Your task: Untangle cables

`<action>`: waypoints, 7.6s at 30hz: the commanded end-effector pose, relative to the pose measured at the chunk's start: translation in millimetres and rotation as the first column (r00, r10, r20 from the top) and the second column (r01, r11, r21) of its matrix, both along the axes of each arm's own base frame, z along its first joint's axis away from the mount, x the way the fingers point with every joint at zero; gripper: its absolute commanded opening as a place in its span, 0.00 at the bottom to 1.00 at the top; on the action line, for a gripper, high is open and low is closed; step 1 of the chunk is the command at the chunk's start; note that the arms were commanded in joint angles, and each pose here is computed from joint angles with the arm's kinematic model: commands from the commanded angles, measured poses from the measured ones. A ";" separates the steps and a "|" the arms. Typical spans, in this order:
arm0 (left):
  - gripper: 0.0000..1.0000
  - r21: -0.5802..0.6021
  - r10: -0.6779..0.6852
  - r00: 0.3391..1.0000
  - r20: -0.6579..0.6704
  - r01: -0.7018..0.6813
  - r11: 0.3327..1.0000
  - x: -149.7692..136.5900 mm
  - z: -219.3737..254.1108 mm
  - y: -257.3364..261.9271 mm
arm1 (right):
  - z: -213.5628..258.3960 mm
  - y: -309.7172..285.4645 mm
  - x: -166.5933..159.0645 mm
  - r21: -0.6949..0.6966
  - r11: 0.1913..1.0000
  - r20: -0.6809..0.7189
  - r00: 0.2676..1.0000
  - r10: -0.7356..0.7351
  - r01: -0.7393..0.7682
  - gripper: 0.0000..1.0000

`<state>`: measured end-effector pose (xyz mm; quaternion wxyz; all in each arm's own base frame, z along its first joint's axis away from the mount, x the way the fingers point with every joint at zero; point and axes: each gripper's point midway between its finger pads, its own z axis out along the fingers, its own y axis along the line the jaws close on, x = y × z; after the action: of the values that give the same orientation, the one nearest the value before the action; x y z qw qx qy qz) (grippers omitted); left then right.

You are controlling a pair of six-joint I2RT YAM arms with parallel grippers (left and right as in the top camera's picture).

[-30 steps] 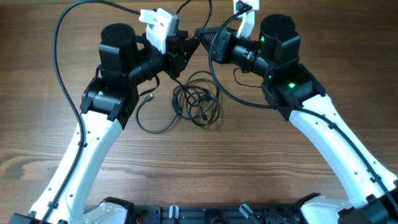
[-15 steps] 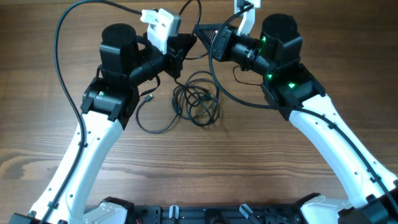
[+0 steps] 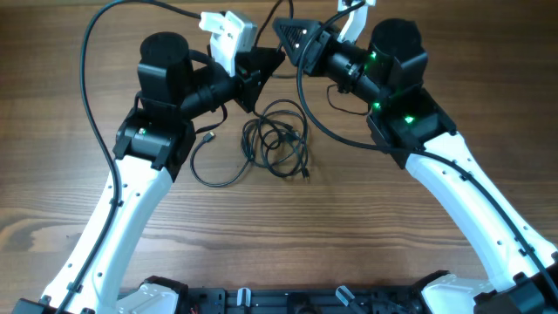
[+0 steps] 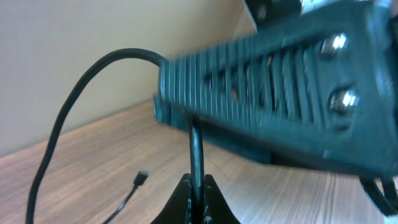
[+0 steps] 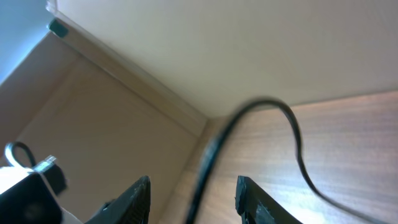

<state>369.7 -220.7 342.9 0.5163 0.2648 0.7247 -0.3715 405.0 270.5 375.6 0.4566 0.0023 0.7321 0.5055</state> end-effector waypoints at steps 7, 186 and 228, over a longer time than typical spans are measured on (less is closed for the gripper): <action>0.04 0.040 -0.044 0.999 0.011 0.043 0.998 -9.8 -5.1 -0.4 | 13.0 -5.3 5.0 0.025 0.999 0.029 0.999 -0.031 0.031 0.40; 0.04 -0.375 0.622 0.670 -0.406 -0.742 0.555 276.5 -25.7 300.4 | -109.5 -154.1 17.1 -0.135 0.969 -0.520 0.818 -0.246 0.206 1.00; 1.00 0.579 0.892 -0.284 -0.352 -0.814 -0.031 103.0 -254.8 568.4 | -114.2 -146.4 6.5 -0.141 0.981 -0.532 0.826 -0.188 0.132 1.00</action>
<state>492.3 324.2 87.8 0.3155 -0.4505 0.8352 0.0027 414.1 117.8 263.6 0.2736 0.2074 0.8472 0.4054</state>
